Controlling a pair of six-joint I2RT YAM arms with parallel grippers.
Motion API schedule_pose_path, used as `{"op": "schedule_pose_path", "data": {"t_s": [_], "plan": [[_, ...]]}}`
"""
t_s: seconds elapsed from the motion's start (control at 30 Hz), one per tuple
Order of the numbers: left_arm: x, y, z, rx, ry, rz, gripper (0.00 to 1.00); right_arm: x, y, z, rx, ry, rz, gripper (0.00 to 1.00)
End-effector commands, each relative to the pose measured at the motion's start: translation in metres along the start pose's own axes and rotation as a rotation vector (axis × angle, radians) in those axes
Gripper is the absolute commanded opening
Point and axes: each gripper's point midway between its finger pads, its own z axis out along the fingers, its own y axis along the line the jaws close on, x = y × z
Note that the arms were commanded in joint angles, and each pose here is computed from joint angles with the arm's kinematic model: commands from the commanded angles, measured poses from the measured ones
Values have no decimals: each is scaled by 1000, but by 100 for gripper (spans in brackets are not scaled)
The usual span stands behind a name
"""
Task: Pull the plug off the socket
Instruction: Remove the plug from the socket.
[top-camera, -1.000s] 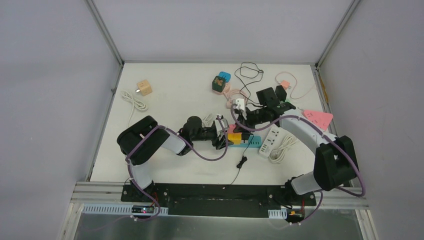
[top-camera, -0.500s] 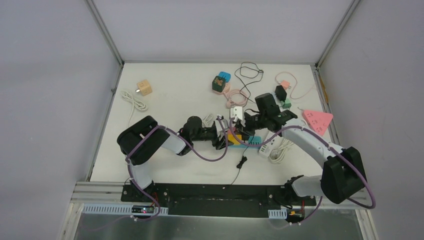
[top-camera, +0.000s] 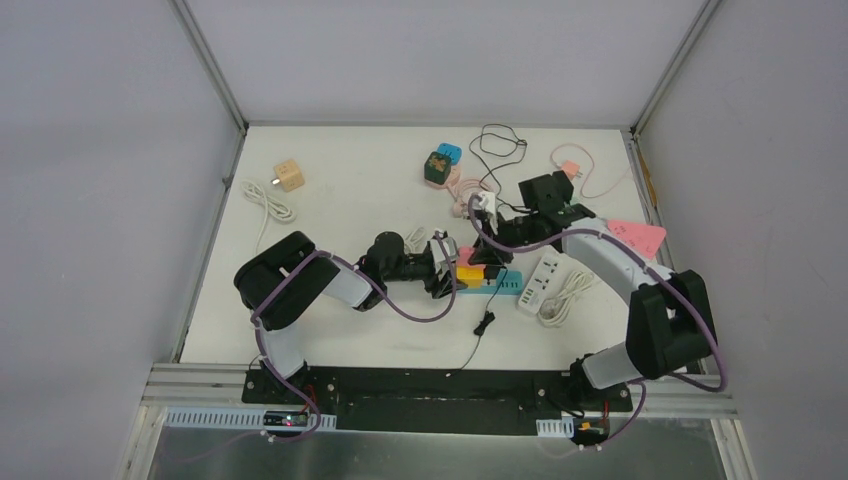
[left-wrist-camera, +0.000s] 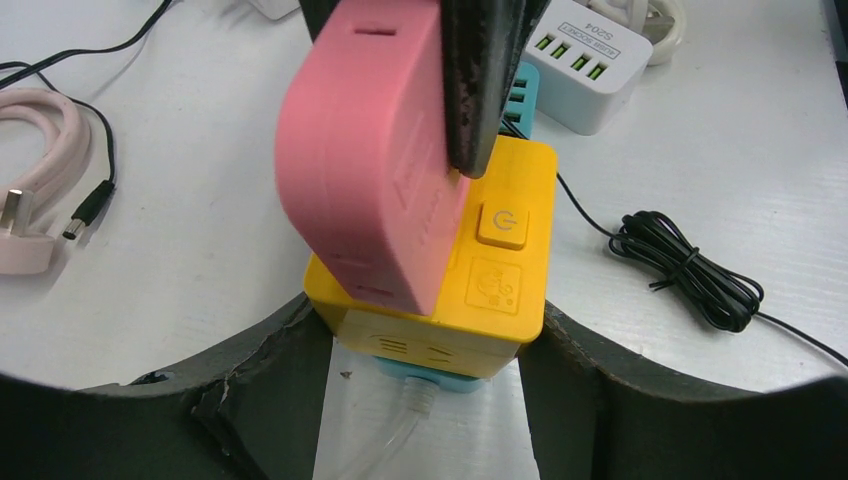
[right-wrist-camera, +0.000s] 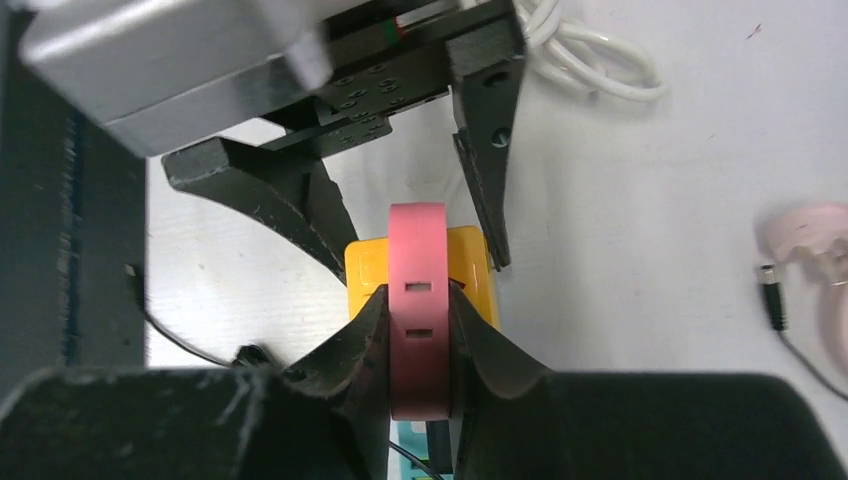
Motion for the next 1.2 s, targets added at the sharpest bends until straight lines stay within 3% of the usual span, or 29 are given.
{"op": "schedule_pose_path", "data": {"t_s": [0.0,0.1,0.5,0.8,1.17], "plan": [[12,7,1,-38,40,-18,0,17,21,-4,50,92,-178,0],[13,7,1,-35,43,-18,0,7,25,-4,69,73,-244,0],[16,5,4,-25,62,-18,0,-38,27,-16,-28,-145,78,0],[17,6,6,-22,70,-23,0,-43,13,-34,160,-118,-41,0],[20,7,8,-21,83,-30,0,-27,43,-4,72,38,-232,0]]}}
